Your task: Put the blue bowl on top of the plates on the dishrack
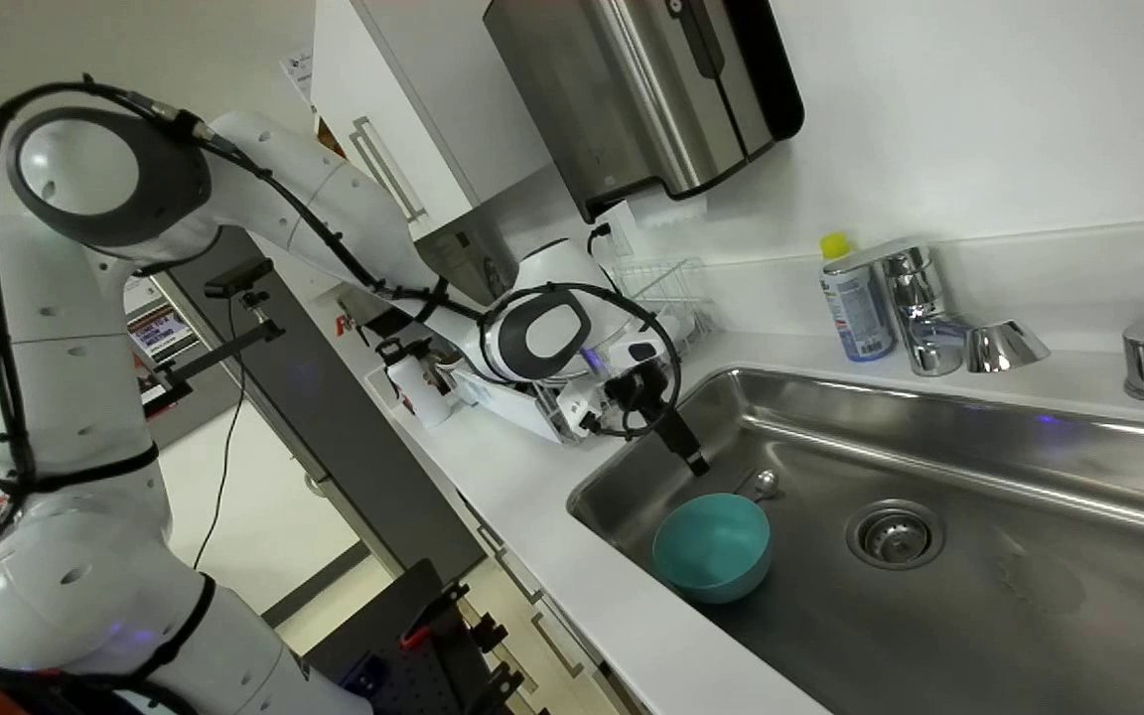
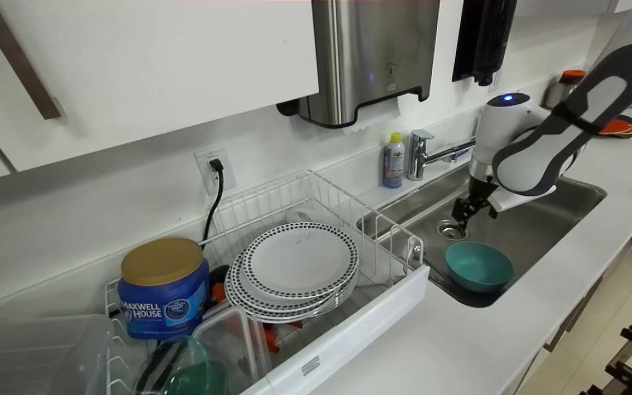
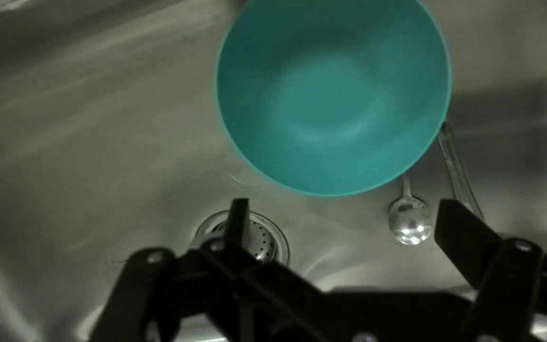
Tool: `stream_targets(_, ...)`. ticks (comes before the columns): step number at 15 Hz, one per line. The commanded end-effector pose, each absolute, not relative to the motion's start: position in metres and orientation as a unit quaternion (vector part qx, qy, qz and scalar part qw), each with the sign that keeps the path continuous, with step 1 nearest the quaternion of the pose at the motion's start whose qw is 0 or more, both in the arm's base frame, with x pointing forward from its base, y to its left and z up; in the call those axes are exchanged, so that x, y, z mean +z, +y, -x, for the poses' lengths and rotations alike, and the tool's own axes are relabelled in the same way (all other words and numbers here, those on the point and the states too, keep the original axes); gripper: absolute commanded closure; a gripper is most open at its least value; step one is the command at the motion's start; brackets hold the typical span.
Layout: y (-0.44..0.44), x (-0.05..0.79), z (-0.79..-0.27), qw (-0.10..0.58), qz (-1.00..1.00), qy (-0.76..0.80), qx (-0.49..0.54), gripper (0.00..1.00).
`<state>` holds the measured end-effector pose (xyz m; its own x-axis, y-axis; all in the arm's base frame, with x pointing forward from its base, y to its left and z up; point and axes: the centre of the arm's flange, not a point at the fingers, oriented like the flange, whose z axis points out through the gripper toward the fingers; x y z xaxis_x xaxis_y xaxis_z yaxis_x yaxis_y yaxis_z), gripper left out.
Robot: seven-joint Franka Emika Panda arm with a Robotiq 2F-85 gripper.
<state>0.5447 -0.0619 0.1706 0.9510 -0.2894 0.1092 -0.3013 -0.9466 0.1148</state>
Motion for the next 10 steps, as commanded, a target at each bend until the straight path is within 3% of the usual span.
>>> stream_targets(1,-0.099,0.152,-0.551,0.064,-0.992,-0.104,0.022,0.0)
stream_targets(10,-0.109,0.134,-0.551,0.078,-0.994,-0.075,0.017,0.0)
